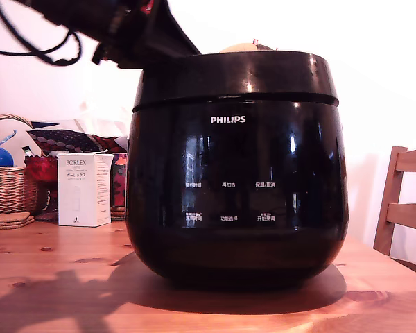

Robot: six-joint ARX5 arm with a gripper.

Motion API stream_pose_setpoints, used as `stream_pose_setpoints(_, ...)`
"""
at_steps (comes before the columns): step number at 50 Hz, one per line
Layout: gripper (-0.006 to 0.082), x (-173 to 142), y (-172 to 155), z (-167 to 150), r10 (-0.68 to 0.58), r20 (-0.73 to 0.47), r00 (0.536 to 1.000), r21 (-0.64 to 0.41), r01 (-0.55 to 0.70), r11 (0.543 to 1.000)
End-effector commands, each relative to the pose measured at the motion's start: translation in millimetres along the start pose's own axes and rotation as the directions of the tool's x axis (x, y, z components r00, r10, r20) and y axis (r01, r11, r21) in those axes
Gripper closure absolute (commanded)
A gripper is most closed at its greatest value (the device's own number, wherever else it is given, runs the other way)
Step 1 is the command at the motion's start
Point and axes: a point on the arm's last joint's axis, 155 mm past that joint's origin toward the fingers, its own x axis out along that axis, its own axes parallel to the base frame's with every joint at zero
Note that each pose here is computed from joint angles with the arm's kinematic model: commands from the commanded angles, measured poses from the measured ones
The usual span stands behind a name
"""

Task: Close the rice cooker by pressing the lid down with medium force

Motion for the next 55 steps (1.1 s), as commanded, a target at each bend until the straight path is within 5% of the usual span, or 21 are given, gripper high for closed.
stream_pose_setpoints(1, 0.0789, 1.0, -7.0, -42.2, -0.021, -0.09, 0.996, -0.015, 0.02, 1.0)
stream_pose_setpoints(22, 0.0789, -3.2, -9.9, -50.9, -0.025, -0.081, 0.996, -0.011, 0.024, 1.0)
stream_pose_setpoints(55, 0.0789, 1.5, -5.6, -138.6, -0.035, -0.372, 0.927, -0.03, 0.026, 0.999)
